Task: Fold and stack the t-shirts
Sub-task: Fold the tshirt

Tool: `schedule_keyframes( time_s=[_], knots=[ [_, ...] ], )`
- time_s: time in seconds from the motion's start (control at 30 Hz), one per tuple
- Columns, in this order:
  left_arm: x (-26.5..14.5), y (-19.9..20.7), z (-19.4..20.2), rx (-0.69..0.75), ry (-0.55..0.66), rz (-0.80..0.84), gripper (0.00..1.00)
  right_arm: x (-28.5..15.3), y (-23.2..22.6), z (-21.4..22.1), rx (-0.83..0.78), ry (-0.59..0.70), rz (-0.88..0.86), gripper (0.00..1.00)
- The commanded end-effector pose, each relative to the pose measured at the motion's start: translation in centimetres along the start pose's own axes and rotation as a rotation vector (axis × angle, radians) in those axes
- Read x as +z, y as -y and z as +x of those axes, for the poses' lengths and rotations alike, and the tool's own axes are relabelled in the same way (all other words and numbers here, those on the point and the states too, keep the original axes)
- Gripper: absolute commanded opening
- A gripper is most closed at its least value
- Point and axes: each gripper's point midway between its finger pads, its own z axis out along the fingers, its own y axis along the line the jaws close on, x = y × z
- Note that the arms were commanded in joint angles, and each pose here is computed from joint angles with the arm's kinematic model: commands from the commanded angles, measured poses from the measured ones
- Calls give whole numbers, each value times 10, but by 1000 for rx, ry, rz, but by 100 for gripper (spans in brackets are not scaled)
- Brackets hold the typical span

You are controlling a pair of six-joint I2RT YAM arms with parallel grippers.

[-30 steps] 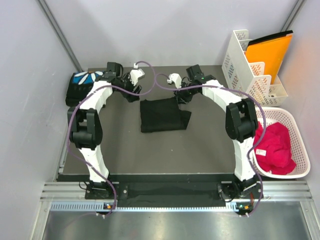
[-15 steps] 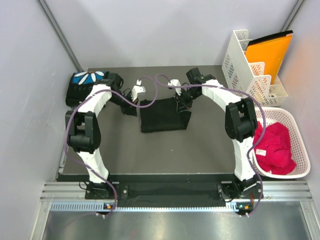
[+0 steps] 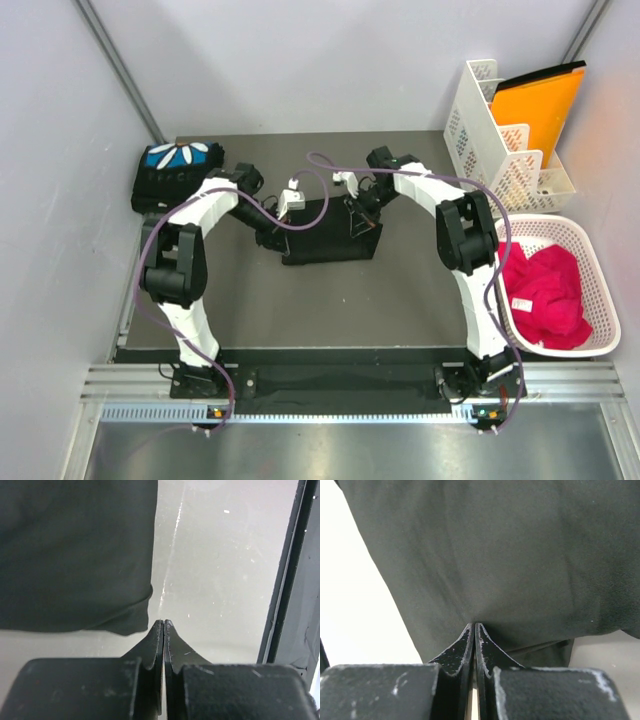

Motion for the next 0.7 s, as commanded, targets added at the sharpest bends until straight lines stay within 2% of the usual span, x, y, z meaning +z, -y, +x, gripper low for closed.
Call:
schedule_keyframes(
  time_s=[0.0,0.2,0.37,0.67],
  knots=[
    [9,-11,-13,32,61,-19,0,1,-1,-22,-26,34,10,0],
    [17,-26,-12,25,69,-57,0,7,3,-27,-15,45,13,0],
    [32,-31,4,5,28,-58,0,14,8,-30,-8,48,14,0],
    [40,-43,39,0,-134,-122,0,21,13,-31,-3,37,31,0]
  ],
)
